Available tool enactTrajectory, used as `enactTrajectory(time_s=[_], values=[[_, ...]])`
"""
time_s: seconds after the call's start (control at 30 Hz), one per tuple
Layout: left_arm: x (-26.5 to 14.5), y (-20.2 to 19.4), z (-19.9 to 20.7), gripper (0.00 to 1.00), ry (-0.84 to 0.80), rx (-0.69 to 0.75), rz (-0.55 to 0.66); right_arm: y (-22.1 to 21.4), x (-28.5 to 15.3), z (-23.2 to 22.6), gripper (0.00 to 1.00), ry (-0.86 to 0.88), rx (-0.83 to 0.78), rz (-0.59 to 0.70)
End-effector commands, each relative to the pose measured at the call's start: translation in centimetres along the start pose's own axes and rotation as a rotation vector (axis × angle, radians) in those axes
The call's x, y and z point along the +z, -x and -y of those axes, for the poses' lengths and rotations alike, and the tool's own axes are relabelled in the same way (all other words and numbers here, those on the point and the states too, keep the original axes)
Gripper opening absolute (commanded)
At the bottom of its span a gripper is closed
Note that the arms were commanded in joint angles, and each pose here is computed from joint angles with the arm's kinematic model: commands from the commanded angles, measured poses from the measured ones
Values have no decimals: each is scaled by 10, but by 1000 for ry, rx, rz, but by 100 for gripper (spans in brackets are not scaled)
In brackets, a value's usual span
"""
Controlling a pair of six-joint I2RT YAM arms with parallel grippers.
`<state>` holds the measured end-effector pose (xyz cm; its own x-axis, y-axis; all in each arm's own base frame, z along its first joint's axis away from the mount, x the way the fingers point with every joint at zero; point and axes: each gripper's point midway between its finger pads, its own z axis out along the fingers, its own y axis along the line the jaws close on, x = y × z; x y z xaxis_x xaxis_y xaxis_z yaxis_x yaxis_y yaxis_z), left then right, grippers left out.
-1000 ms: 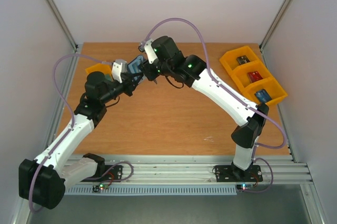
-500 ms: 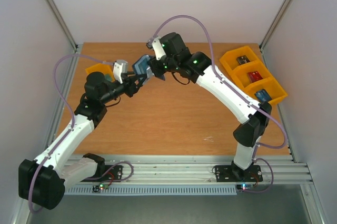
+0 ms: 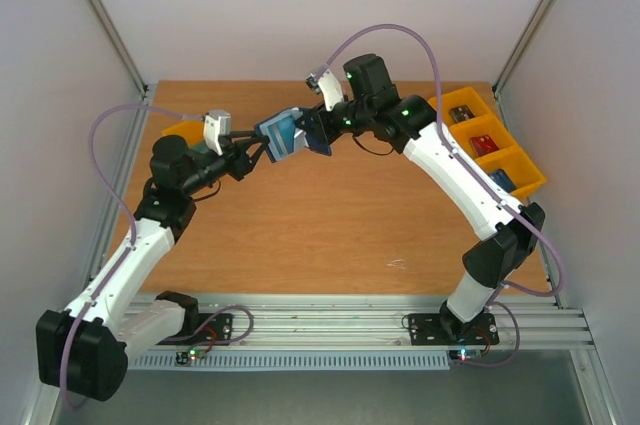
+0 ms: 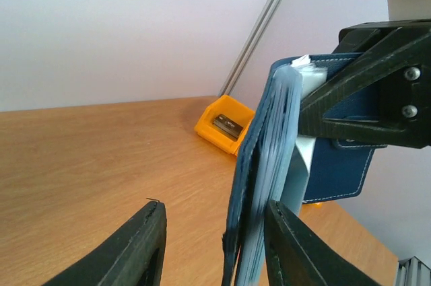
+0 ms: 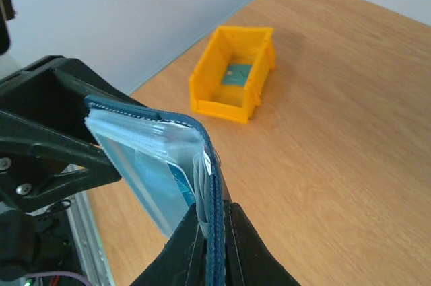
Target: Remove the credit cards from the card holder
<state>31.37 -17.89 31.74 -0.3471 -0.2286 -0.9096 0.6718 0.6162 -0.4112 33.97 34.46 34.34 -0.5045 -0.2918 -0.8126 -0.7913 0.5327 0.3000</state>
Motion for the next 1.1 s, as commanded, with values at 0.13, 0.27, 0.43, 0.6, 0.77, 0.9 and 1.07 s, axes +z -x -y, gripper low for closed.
enactTrajectory(time_s=[0.13, 0.27, 0.43, 0.6, 0.77, 0.9, 1.07], values=[[-5, 10, 6, 38, -19, 48, 44, 18, -23, -37, 1, 191, -68, 73], [-6, 10, 4, 37, -17, 46, 47, 20, -30, -40, 1, 234, -70, 78], [-7, 8, 4, 42, -22, 51, 43, 18, -38, -49, 1, 291, -86, 74], [-10, 8, 36, 54, -195, 126, 29, 15, -40, -62, 1, 381, -85, 61], [-13, 6, 48, 63, -269, 120, 11, 16, -43, -68, 1, 415, -90, 63], [-14, 8, 50, 33, -272, 122, 20, 13, -48, -77, 1, 472, -104, 57], [-15, 7, 52, 0, -281, 116, 14, 12, -49, -72, 4, 449, -108, 58]])
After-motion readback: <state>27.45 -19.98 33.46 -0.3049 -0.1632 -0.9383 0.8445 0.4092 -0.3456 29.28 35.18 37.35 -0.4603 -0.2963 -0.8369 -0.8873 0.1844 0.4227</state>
